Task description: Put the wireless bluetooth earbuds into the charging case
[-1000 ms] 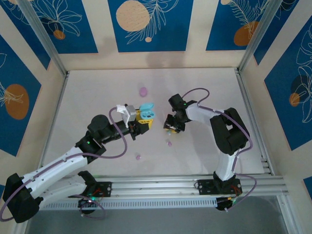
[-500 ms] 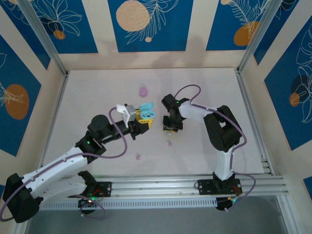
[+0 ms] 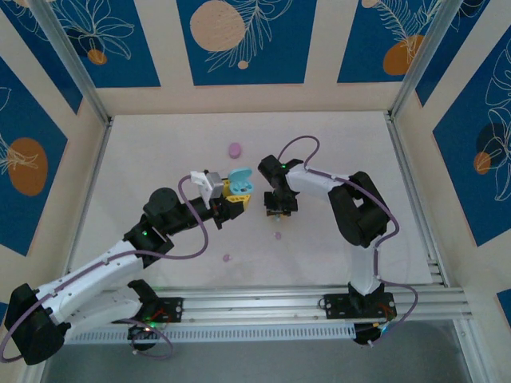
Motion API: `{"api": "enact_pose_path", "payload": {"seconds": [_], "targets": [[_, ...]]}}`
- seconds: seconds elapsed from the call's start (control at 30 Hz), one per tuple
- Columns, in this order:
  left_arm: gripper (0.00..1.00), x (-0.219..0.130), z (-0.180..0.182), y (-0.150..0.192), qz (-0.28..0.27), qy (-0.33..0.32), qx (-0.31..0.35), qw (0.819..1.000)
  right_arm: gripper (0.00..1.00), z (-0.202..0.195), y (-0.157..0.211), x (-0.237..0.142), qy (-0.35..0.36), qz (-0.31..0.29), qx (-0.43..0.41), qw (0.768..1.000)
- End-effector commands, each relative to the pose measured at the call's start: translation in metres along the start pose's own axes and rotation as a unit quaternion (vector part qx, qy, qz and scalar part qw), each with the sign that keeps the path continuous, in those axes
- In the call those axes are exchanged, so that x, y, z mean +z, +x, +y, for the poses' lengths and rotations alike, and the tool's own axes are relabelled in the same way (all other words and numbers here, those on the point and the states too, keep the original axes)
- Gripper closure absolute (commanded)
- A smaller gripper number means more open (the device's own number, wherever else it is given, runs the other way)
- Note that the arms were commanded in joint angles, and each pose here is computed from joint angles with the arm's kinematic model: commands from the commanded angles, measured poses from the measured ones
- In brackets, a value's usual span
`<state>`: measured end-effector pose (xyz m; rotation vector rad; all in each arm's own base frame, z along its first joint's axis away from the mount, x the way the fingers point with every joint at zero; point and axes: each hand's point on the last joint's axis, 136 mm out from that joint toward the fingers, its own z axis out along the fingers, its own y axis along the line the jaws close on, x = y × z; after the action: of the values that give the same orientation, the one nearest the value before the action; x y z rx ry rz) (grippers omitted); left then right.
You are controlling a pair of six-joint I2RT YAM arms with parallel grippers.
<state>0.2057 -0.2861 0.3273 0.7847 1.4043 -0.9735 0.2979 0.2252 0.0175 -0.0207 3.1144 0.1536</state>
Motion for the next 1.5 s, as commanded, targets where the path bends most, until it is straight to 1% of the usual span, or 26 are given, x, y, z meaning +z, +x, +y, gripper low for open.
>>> {"api": "enact_pose_path", "payload": {"seconds": [0.0, 0.33, 0.5, 0.8, 1.07, 1.4, 1.47], "targets": [[0.74, -0.002, -0.001, -0.007, -0.011, -0.002, 0.008, 1.0, 0.7, -0.004, 0.005, -0.001, 0.02, 0.013, -0.004, 1.0], [0.74, -0.001, -0.002, -0.005, -0.01, 0.0, 0.005, 1.0, 0.73, -0.003, 0.001, 0.001, 0.018, 0.008, -0.011, 1.0], [0.74, -0.001, -0.002, -0.006, -0.011, 0.0, 0.004, 1.0, 0.7, -0.003, -0.001, 0.002, 0.019, 0.01, -0.012, 1.0], [0.74, -0.001, -0.001, -0.006, -0.01, 0.0, 0.002, 1.0, 0.73, 0.001, -0.002, 0.001, -0.006, 0.016, -0.001, 1.0], [0.74, 0.0, -0.001, -0.005, -0.009, 0.001, 0.001, 1.0, 0.7, 0.0, -0.003, -0.001, -0.014, 0.016, 0.01, 1.0], [0.74, 0.0, -0.001, -0.005, -0.009, 0.0, -0.001, 1.0, 0.75, 0.002, -0.006, -0.003, -0.028, 0.014, 0.017, 0.999], [0.74, 0.0, -0.001, -0.005, -0.009, 0.0, -0.001, 1.0, 0.78, 0.002, -0.006, -0.005, -0.031, 0.011, 0.016, 0.999]]}}
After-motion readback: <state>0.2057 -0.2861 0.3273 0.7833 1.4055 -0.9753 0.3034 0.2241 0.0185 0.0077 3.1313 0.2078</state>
